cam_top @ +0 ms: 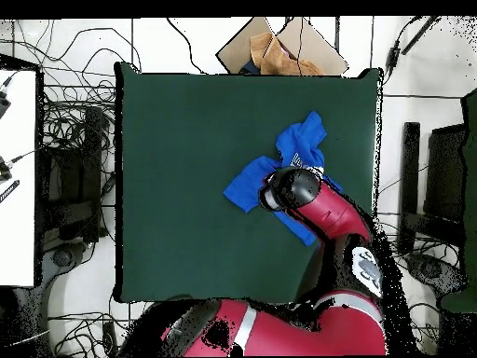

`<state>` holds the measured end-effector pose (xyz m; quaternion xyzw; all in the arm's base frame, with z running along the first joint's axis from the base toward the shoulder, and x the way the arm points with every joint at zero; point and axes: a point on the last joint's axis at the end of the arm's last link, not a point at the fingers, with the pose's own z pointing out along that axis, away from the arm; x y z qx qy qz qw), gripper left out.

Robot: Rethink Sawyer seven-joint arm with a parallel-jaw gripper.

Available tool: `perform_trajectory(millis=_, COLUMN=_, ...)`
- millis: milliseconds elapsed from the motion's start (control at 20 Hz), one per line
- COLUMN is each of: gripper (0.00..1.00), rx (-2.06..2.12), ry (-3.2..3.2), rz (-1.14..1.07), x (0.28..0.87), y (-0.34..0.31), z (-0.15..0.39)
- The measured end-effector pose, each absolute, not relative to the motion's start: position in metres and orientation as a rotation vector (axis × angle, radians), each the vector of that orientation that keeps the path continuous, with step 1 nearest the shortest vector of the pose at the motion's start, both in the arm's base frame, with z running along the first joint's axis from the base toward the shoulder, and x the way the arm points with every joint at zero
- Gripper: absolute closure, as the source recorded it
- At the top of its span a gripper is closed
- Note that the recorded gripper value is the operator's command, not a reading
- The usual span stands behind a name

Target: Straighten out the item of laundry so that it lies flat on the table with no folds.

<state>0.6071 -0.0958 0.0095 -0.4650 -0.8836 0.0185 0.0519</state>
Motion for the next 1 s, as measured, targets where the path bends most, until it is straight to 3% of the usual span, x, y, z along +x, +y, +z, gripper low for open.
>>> perform_trajectory(millis=1000, gripper=0.0, rx=-1.389, ry=-2.708, rz=0.03, x=0.612, y=0.015, z=-0.037)
